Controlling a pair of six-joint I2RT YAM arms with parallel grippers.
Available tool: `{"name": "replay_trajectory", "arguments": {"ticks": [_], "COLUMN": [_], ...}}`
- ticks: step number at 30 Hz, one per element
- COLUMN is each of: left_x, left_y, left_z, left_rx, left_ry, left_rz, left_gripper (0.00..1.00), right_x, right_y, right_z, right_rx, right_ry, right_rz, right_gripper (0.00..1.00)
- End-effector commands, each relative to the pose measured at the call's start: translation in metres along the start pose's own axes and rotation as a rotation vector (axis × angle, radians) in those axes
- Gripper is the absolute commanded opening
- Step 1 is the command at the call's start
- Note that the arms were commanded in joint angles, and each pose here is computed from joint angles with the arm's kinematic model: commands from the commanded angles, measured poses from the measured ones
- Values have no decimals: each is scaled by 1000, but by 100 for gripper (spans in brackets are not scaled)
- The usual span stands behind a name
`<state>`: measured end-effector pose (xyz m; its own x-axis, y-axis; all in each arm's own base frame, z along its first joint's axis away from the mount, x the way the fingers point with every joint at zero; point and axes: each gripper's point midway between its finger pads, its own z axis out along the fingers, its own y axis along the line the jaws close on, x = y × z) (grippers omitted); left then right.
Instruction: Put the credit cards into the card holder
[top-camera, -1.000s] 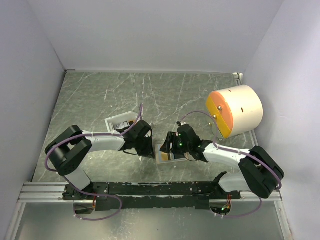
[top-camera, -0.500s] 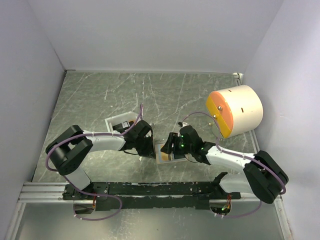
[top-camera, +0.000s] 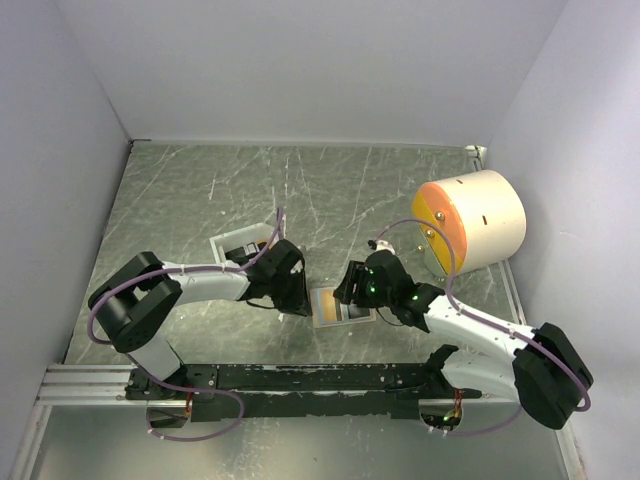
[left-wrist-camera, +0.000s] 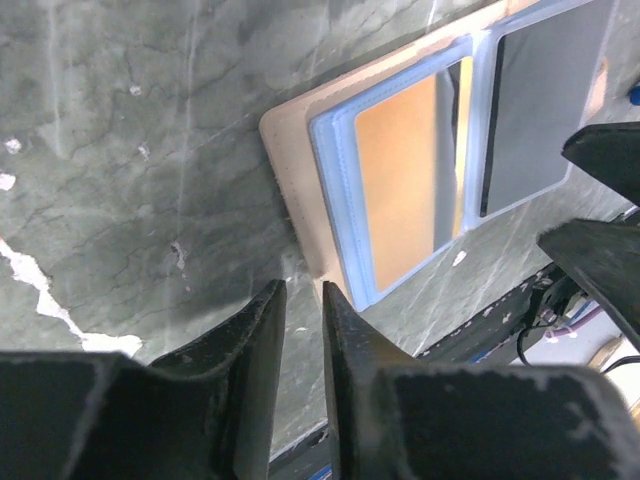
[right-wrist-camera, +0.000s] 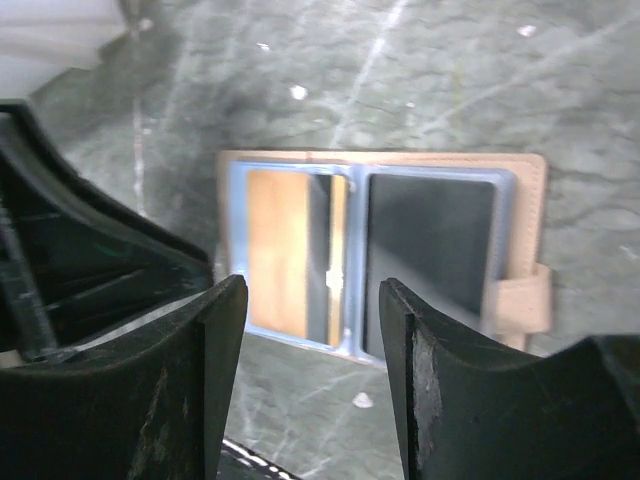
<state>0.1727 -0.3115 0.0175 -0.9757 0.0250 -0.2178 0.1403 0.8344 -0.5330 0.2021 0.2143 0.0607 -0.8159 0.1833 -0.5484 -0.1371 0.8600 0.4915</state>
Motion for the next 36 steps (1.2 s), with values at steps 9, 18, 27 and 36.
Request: {"name": "replay_trajectory", "arguments": {"ticks": [9,18,27,36], "left_x": [-21,-26,-27,-27], "left_y": [-38,-49,-46,-34], "left_z": [3,4,9,17], "left_rx": [132,176,169,108], "left_ry": [-56,-70,-77,-74], "left_rz": [-38,-52,-62,-93], "left_gripper": [42,43,43,42], "right_x": [-1,11,19,21], "right_y": [-44,-59,-59,-61], "right_z": [-5,0,3,2], "right_rx": [228,261,239,243], "right_ry": [-3,8,25,27], "right_rz": [-73,-57,-39,-29], "right_gripper": [55,52,49,49]}}
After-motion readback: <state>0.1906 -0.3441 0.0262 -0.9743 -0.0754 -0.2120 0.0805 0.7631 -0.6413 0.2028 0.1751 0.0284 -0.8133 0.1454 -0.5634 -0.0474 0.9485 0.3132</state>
